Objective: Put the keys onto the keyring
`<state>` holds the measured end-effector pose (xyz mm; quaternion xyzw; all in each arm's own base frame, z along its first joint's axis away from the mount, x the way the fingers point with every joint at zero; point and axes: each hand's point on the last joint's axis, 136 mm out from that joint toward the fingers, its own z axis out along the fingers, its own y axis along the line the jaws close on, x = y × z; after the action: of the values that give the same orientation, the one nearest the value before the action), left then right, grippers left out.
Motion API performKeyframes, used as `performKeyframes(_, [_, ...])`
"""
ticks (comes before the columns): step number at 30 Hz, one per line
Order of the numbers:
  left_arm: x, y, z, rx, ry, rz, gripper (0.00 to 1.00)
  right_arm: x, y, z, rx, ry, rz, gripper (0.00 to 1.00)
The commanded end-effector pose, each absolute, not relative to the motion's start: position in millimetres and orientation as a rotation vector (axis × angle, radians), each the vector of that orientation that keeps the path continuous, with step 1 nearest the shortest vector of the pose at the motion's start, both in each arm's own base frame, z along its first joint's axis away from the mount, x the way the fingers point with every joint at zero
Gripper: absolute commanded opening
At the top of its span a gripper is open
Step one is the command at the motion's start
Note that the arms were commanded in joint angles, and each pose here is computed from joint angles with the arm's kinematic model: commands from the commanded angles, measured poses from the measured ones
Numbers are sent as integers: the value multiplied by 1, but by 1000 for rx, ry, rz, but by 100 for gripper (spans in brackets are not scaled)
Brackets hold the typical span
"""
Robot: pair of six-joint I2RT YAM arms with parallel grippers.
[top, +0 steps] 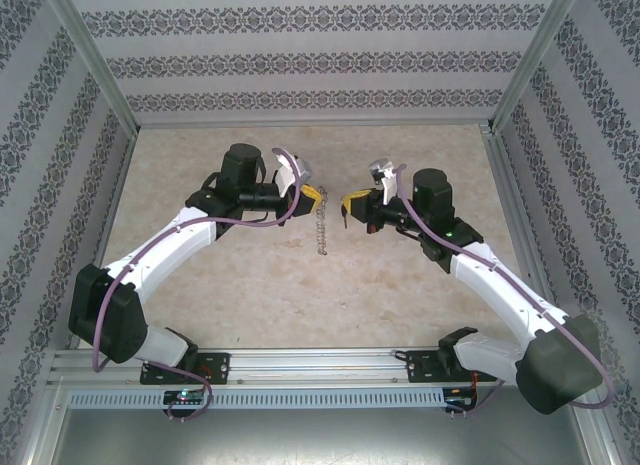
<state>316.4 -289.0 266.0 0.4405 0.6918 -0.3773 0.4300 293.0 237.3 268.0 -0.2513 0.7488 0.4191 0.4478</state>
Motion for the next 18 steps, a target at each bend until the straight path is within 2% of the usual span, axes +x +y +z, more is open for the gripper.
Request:
performKeyframes(1, [312, -297, 280, 1143, 1672, -942, 0, 295, 244, 295, -662, 1750, 1071, 0])
performKeyframes(18, [307, -301, 280, 1157, 1667, -968, 0, 288, 272, 291, -765, 1758, 1035, 0])
